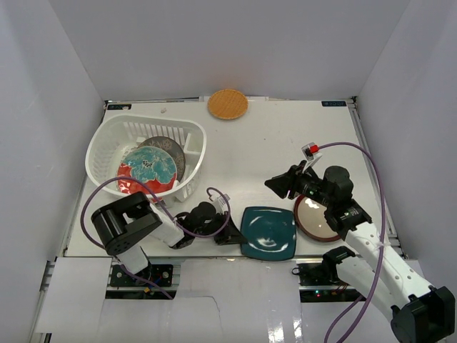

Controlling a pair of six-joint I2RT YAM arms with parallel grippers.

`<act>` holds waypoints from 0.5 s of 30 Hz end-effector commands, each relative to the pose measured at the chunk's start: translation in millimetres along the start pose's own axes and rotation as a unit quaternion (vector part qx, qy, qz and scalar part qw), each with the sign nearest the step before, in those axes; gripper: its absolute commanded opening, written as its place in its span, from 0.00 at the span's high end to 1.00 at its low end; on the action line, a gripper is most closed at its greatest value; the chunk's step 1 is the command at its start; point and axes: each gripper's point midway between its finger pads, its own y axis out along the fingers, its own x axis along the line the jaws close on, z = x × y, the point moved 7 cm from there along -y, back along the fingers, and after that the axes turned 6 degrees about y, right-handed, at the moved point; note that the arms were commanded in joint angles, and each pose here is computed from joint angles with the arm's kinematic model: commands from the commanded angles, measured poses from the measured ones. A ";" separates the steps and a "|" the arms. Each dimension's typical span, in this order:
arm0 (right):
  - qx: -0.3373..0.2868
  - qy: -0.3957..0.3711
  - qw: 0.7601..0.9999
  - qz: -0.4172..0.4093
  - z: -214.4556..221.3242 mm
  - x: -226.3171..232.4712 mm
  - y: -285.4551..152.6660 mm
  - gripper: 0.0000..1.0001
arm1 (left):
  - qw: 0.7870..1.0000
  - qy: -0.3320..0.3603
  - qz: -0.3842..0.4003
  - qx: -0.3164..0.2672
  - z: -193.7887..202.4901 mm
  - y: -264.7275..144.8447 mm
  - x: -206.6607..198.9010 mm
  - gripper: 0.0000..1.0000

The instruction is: Place the plates into the plastic bin on the countertop

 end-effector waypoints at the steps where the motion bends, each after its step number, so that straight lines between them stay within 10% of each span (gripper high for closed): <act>1: -0.011 -0.003 1.000 -0.007 -4.8 0.6 2.3 0.52 | 0.999 -0.006 -0.053 0.000 7.2 -2.8 24.3 0.90; 10: -0.021 -0.001 1.000 -0.013 -13.2 7.2 1.3 0.50 | 0.998 0.013 -0.042 -0.043 1.4 -28.9 10.0 1.00; 15: -0.036 0.004 0.999 -0.004 -22.6 12.8 -4.0 0.31 | 0.993 0.056 0.004 -0.108 -21.9 -59.0 -37.7 1.00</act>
